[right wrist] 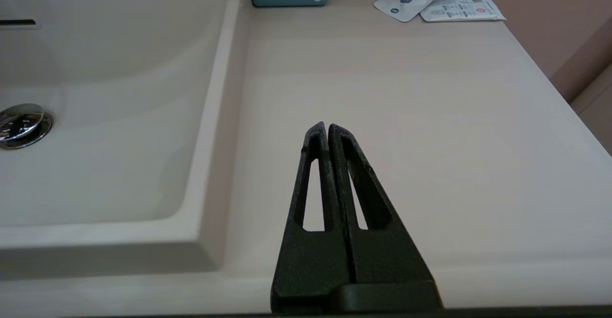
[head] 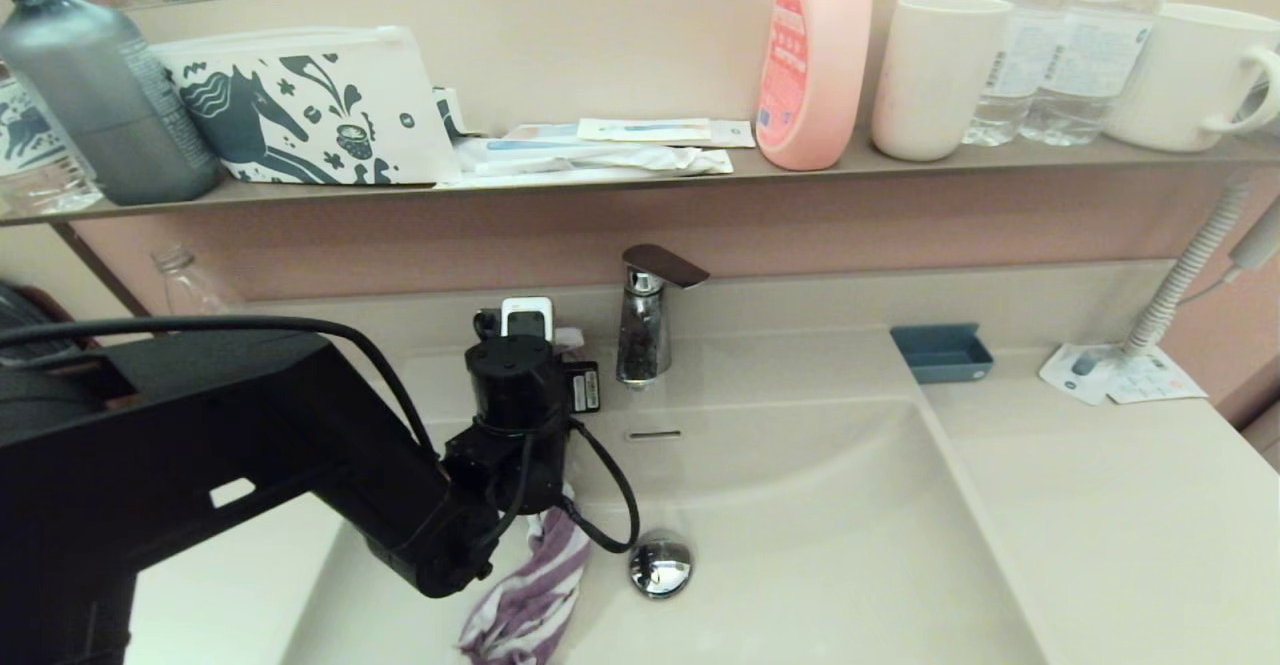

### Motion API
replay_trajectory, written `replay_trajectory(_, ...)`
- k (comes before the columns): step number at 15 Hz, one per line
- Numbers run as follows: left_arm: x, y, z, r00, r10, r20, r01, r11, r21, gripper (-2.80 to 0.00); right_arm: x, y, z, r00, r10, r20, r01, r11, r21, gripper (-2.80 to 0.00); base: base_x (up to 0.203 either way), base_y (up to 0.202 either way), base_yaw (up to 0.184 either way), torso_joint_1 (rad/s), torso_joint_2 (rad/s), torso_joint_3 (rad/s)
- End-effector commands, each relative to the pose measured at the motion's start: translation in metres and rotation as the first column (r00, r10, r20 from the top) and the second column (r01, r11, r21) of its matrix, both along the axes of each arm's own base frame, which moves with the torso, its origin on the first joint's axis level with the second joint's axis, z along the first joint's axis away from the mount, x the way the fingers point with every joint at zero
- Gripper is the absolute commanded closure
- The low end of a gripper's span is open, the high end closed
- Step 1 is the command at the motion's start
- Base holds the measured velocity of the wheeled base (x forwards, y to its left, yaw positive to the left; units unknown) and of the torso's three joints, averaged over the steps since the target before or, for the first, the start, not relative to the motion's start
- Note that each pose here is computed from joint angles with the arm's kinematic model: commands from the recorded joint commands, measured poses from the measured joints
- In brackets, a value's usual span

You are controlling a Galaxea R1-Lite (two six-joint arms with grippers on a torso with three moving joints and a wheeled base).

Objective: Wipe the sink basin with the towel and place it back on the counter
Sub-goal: Wipe the sink

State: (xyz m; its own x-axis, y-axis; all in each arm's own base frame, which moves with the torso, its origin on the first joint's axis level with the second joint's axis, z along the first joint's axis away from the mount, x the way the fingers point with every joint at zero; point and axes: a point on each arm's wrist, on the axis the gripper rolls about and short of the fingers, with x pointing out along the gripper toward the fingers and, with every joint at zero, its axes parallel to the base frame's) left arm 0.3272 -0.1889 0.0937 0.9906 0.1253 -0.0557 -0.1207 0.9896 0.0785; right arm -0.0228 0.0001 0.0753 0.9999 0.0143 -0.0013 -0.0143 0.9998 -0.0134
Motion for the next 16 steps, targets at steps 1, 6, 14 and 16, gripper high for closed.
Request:
replay_trajectory(1,0.000,-0.020,-0.013,1.000,-0.026,-0.014,0.026,1.000,0.007,0.00,0.000,0.000,0.000,1.000,0.001,0.000,-0.001,1.000,0.000,0.00,0.000,0.000,0.000,0.000,0.00,0.000)
replay_trajectory(6,0.000,-0.043,-0.035,0.997,-0.047,-0.066,0.045,0.999,-0.022,0.00,0.000,0.000,0.000,1.000,0.001,0.000,-0.001,1.000,0.000,0.00,0.000,0.000,0.000,0.000,0.00,0.000)
replay_trajectory(14,0.027,-0.061,-0.033,0.998,-0.045,-0.038,0.042,0.996,-0.076,0.00,0.000,0.000,0.000,1.000,0.001,0.000,-0.001,1.000,0.000,0.00,0.000,0.000,0.000,0.000,0.00,0.000)
replay_trajectory(16,0.031,-0.055,-0.035,0.999,-0.035,-0.042,0.031,0.997,-0.074,0.00,0.000,0.000,0.000,1.000,0.001,0.000,-0.001,1.000,0.000,0.00,0.000,0.000,0.000,0.000,0.00,0.000)
